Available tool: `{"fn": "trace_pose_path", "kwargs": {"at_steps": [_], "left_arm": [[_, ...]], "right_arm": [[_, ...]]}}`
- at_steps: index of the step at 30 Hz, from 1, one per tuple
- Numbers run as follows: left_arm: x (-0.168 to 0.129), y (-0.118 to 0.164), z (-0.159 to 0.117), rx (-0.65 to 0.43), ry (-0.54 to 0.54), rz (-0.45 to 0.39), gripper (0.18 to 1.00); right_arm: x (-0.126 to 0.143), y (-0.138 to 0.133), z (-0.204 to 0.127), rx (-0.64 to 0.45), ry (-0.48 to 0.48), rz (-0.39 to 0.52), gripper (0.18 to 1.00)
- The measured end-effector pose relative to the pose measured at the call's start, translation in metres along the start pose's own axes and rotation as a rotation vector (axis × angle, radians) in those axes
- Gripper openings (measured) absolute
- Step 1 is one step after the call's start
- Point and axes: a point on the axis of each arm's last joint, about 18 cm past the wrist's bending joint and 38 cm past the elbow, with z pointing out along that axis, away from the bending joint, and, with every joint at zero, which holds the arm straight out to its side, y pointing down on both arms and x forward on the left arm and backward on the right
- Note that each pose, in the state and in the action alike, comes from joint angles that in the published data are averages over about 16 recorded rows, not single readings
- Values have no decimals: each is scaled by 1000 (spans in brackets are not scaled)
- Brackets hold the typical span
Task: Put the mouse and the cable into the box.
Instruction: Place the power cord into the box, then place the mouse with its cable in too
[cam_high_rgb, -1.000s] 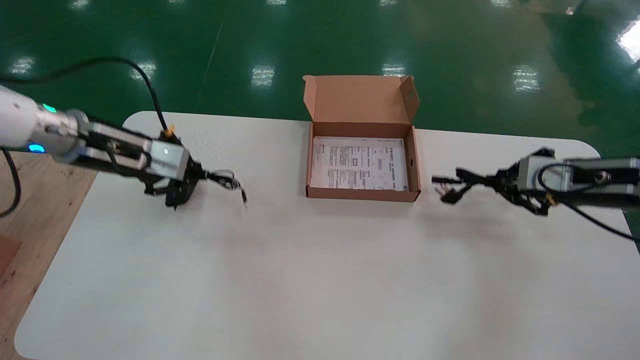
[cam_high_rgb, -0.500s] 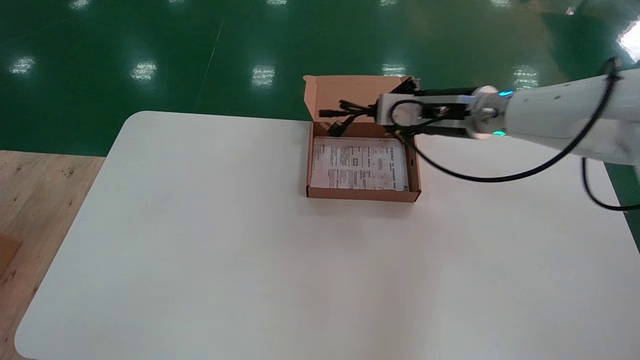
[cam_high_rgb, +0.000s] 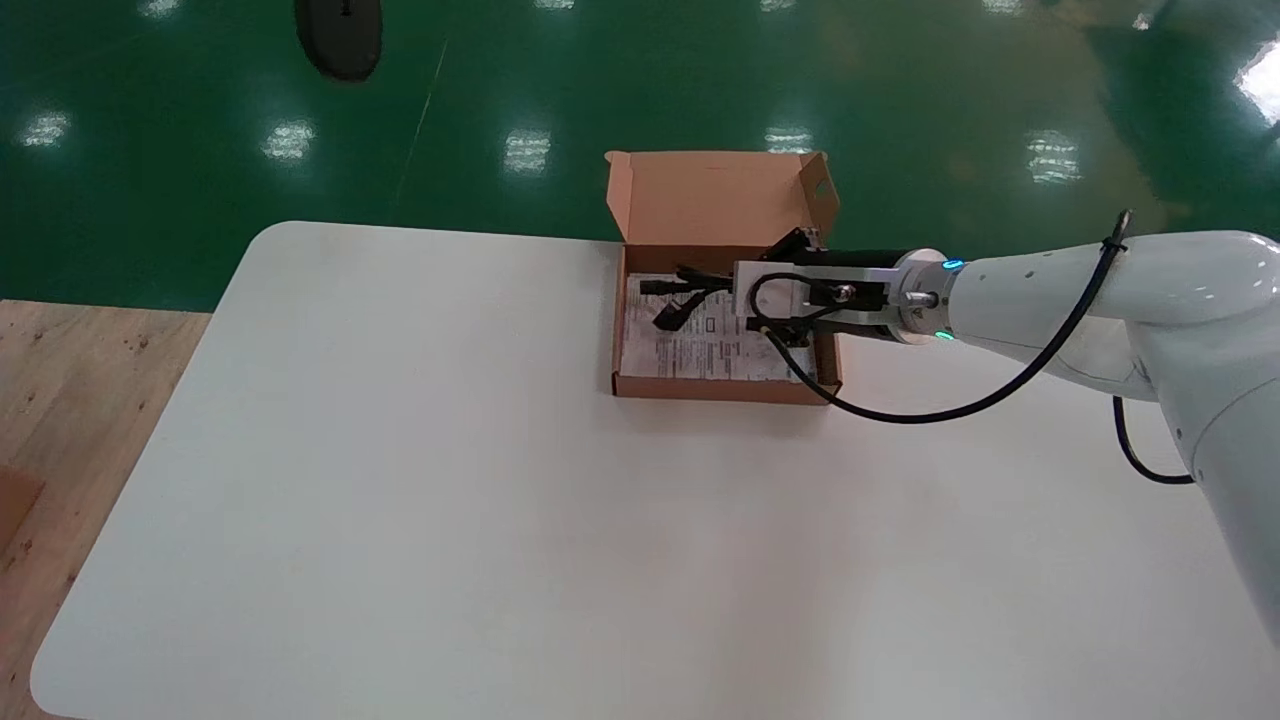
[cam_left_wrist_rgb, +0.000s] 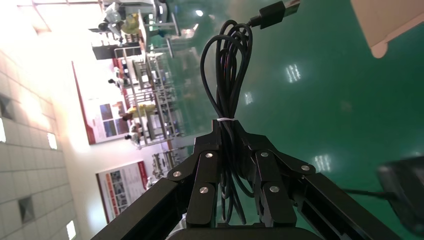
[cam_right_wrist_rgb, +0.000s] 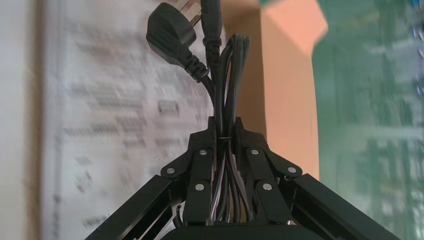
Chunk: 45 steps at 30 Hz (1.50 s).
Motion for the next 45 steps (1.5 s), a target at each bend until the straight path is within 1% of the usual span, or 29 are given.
{"fn": "trace_pose_path", "kwargs": {"at_steps": [7, 13, 17, 21, 23, 26, 30, 33, 39, 45], "left_arm": [[6, -1, 4, 5, 15, -7, 228], [16, -7, 14, 27, 38, -23, 228], [27, -18, 29, 59, 53, -38, 228], [40, -35, 50, 106, 70, -54, 227], [48, -45, 61, 133, 75, -65, 227], [60, -63, 80, 176, 75, -86, 227], [81, -88, 105, 233, 71, -114, 227], [98, -107, 123, 268, 66, -135, 227], [133, -143, 149, 319, 58, -175, 227], [163, -176, 164, 353, 76, -205, 227]], "right_arm": [[-4, 7, 3, -36, 22, 27, 250], [-4, 8, 4, -41, 26, 36, 269], [5, 12, -1, -48, 43, 42, 296], [23, 22, -17, -59, 74, 57, 343], [35, 30, -30, -62, 90, 66, 365], [53, 44, -56, -60, 110, 82, 425], [77, 67, -101, -61, 139, 102, 506], [89, 85, -136, -66, 152, 112, 580], [93, 117, -196, -98, 153, 132, 718], [88, 142, -233, -157, 149, 148, 836]]}}
